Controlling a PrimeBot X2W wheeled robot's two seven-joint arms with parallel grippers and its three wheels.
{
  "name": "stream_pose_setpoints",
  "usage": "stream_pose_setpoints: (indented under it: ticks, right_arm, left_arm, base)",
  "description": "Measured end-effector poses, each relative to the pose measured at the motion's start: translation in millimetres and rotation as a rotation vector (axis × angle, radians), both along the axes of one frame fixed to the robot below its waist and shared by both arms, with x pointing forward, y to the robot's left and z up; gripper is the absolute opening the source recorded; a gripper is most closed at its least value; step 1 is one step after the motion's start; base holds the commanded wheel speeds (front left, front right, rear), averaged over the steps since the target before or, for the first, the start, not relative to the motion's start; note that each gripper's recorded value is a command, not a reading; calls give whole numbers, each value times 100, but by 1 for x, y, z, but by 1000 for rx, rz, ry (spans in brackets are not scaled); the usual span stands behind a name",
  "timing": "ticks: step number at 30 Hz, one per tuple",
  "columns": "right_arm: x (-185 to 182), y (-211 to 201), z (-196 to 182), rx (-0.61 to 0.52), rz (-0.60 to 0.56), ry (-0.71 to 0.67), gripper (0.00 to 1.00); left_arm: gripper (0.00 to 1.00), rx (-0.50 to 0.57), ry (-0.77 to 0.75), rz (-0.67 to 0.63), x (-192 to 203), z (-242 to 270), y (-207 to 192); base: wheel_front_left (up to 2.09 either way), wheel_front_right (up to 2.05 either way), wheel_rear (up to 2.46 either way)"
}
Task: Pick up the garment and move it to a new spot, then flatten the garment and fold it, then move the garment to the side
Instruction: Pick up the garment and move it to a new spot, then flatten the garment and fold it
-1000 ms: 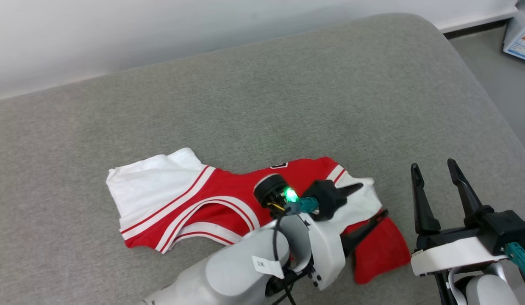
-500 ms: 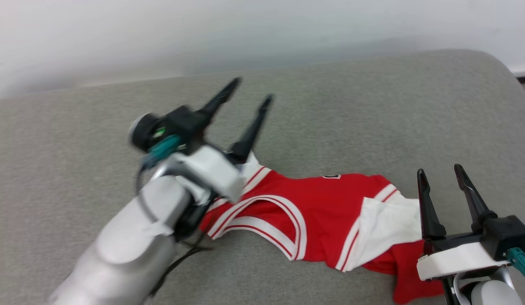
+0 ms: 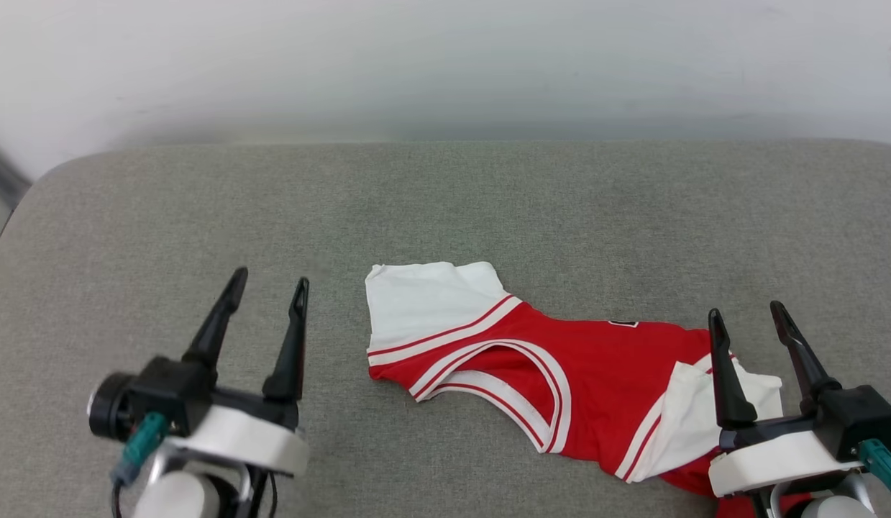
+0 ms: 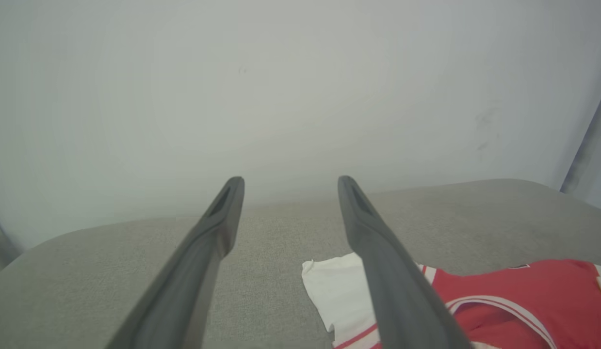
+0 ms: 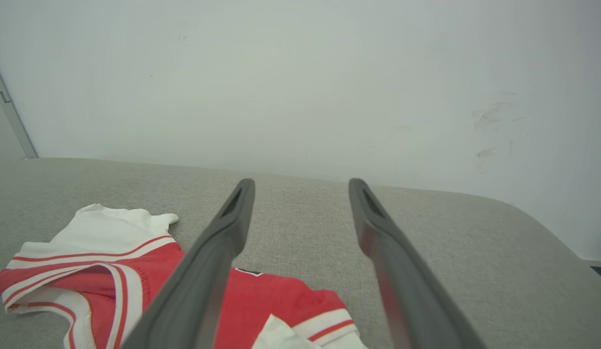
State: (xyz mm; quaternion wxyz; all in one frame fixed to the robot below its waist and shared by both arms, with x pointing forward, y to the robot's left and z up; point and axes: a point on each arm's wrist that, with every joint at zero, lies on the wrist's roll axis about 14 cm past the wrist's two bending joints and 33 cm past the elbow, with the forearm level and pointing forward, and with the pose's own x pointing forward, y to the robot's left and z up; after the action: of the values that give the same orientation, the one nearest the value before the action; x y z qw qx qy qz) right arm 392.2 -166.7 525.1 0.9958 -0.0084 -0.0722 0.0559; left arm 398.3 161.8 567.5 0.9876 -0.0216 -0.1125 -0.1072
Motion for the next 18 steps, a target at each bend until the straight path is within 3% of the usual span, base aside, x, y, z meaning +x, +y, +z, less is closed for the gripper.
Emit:
stream_pose_setpoints:
  ticks: [14, 18]
  right_arm:
    - [-3, 4, -9, 6, 12, 27, 100]
    - [-4, 15, -17, -57, 47, 54, 100]
  left_arm:
    - [100, -16, -4, 0, -20, -10, -15]
    - [100, -10, -9, 3, -18, -10, -13]
  base:
    - [0, 0, 0]
    - [0, 0, 0]
